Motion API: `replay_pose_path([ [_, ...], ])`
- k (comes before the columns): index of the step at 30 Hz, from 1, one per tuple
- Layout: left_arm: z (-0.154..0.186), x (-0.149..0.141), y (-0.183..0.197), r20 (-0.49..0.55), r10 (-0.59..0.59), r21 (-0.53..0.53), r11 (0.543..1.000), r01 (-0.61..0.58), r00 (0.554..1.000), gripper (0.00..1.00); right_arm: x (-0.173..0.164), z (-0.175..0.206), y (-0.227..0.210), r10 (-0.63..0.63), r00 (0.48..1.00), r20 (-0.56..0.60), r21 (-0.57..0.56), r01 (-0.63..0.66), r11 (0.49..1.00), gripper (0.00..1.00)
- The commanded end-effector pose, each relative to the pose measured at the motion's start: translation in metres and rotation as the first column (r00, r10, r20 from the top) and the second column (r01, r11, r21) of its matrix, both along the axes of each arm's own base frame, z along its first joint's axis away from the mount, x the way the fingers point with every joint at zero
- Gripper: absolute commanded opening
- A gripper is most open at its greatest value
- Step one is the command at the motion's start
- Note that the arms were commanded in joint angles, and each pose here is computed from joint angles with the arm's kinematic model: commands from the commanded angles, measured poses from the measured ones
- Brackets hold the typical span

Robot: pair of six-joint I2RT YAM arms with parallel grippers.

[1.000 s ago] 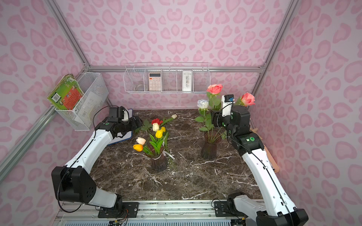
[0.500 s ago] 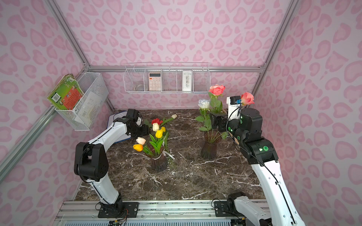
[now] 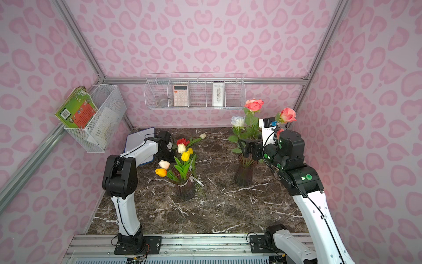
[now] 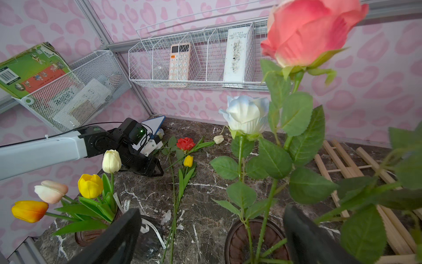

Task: Arrange the flowers in different vases according to their variety
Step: Pick up the flower at the center of the board.

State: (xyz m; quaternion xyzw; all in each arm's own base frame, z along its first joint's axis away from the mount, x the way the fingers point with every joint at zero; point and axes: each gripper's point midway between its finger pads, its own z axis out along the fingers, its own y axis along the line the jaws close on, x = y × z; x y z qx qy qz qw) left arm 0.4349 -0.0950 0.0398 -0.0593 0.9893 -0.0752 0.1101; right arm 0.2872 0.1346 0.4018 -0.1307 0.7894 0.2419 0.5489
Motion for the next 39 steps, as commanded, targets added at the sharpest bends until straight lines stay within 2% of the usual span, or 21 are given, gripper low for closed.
replay_pose_path([
  [1, -0.007, 0.002, -0.003, -0.017, -0.026, -0.006, 1.0, 0.026, 1.0, 0.45, -0.002, 0.002, 0.004, 0.021, 1.0, 0.004, 0.021, -0.021, 1.0, 0.99],
  [8, -0.012, 0.005, -0.006, -0.019, -0.04, -0.006, 0.999, 0.04, 0.999, 0.24, -0.007, 0.006, 0.01, 0.058, 0.998, 0.007, 0.053, -0.058, 0.997, 0.99],
  [15, 0.0, 0.005, -0.012, 0.018, -0.087, 0.021, 0.996, 0.087, 0.996, 0.02, -0.01, 0.003, 0.02, 0.109, 0.994, -0.002, 0.098, -0.109, 0.989, 0.99],
  [19, 0.023, 0.003, -0.021, 0.07, -0.124, 0.023, 0.992, 0.123, 0.99, 0.0, -0.011, 0.0, 0.024, 0.123, 0.992, -0.006, 0.113, -0.122, 0.986, 0.99],
  [23, 0.065, 0.001, -0.034, 0.163, -0.157, 0.0, 0.987, 0.159, 0.974, 0.0, -0.012, -0.003, 0.034, 0.151, 0.988, -0.01, 0.131, -0.148, 0.98, 0.99],
  [31, 0.162, -0.017, -0.086, 0.372, -0.285, -0.085, 0.937, 0.338, 0.883, 0.0, -0.006, -0.009, 0.064, 0.207, 0.978, -0.021, 0.199, -0.199, 0.96, 0.99],
  [34, 0.193, -0.027, -0.107, 0.445, -0.317, -0.138, 0.9, 0.414, 0.838, 0.0, -0.001, -0.008, 0.074, 0.229, 0.973, -0.016, 0.234, -0.219, 0.947, 0.99],
  [36, 0.212, -0.033, -0.123, 0.507, -0.344, -0.169, 0.86, 0.482, 0.791, 0.0, 0.003, -0.004, 0.081, 0.243, 0.97, -0.007, 0.259, -0.233, 0.937, 0.99],
  [39, 0.24, -0.043, -0.139, 0.579, -0.344, -0.208, 0.814, 0.542, 0.739, 0.0, 0.011, 0.002, 0.088, 0.257, 0.966, 0.009, 0.294, -0.248, 0.923, 0.94],
])
